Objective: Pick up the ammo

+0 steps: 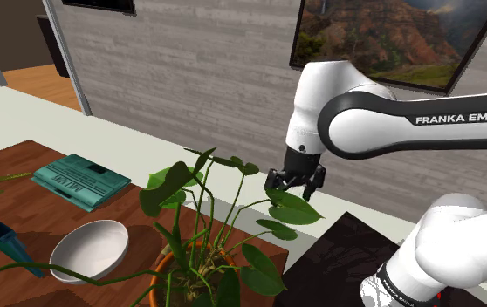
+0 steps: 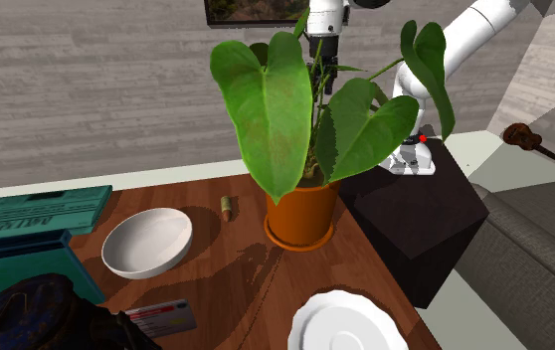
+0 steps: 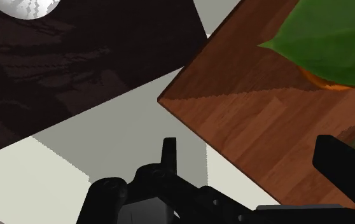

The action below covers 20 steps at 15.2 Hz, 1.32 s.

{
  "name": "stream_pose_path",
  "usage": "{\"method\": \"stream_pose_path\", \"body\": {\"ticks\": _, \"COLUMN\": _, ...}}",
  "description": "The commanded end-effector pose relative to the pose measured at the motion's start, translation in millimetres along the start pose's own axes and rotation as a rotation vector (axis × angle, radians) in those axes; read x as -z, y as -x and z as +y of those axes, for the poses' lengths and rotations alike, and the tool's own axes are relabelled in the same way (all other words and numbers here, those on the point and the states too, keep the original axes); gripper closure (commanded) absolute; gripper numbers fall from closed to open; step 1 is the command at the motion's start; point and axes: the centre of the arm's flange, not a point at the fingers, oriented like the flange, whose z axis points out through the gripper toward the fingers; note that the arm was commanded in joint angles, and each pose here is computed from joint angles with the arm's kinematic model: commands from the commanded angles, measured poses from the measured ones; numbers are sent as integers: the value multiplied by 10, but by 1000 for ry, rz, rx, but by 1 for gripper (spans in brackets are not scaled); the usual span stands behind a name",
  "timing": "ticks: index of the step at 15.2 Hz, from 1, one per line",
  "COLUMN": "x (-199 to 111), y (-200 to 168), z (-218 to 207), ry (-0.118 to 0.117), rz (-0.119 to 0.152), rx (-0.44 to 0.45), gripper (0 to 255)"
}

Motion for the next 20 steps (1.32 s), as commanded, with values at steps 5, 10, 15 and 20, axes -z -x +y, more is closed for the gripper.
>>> {"method": "stream_pose_path", "body": {"ticks": 5, "x": -451, "y": 21, "z": -655, "ry": -7, "rz": 28, "rx": -142, "gripper": 0}}
{"method": "stream_pose_path", "body": {"ticks": 10, "x": -815, "y": -38, "z": -1198, "ry": -11, "rz": 51, "rx": -257, "gripper": 0}}
{"method": "stream_pose_path", "body": {"ticks": 15, "x": -1175, "y": -167, "z": -1733, "ry": -15, "rz": 73, "rx": -373, "gripper": 0}}
{"method": "stream_pose_path", "body": {"ticks": 20, "x": -1528, "y": -365, "z": -2250, "ry": -20, "rz": 96, "rx": -488, "gripper": 0}}
